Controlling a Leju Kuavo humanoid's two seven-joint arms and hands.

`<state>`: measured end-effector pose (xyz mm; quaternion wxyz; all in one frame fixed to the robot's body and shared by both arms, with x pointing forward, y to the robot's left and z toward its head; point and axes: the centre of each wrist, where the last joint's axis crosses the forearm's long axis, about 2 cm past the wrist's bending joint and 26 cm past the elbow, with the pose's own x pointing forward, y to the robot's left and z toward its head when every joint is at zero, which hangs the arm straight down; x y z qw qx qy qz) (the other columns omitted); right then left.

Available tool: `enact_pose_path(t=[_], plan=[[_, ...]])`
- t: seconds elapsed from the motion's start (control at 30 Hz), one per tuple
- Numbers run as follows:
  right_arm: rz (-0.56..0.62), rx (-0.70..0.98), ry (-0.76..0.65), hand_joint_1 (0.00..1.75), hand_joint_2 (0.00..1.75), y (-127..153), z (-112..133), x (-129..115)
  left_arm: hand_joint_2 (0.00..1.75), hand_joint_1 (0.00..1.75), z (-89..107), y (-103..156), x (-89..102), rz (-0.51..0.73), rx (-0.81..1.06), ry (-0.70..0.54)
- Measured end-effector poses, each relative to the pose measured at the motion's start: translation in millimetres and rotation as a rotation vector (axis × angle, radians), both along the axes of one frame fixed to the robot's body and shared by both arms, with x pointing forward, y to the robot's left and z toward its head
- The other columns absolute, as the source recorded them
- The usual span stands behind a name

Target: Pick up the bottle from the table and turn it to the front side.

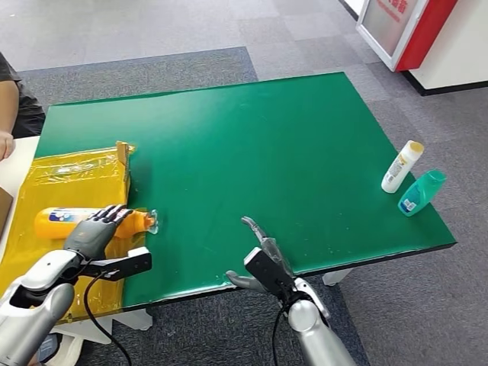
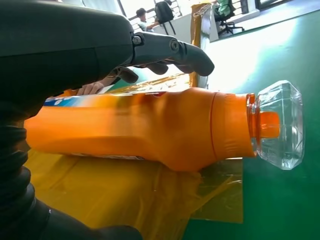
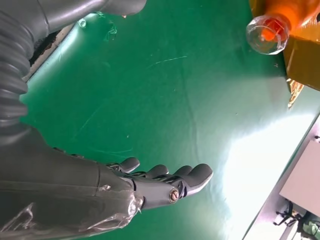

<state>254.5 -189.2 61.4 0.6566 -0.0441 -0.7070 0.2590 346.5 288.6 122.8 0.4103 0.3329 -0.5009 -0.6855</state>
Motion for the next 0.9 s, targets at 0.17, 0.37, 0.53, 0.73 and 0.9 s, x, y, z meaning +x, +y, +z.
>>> enact_pose_path(t=[0.17,0.37,0.53,0.73,0.9], plan=[[-0.014,0.002,0.003,0.00,1.75,-1.5,-2.1,-2.8,1.75,0.00,0.5,-1.6,-13.2,0.010,-0.126,-0.022],[-0.039,0.002,0.000,0.00,1.75,-6.9,-3.0,-10.4,1.75,0.00,15.1,-16.6,-43.4,0.005,-0.425,-0.100],[-0.059,0.025,-0.055,0.00,1.75,-12.7,0.9,-22.4,1.75,0.00,20.9,-36.9,-85.2,-0.056,-0.928,-0.144],[-0.080,0.050,-0.116,0.00,1.75,-17.0,11.8,-32.9,1.75,0.00,18.6,-49.0,-122.9,0.023,-1.278,-0.205],[-0.086,0.080,-0.138,0.00,1.75,-17.6,16.6,-37.9,1.75,0.00,6.4,-53.3,-133.9,0.081,-1.483,-0.120]])
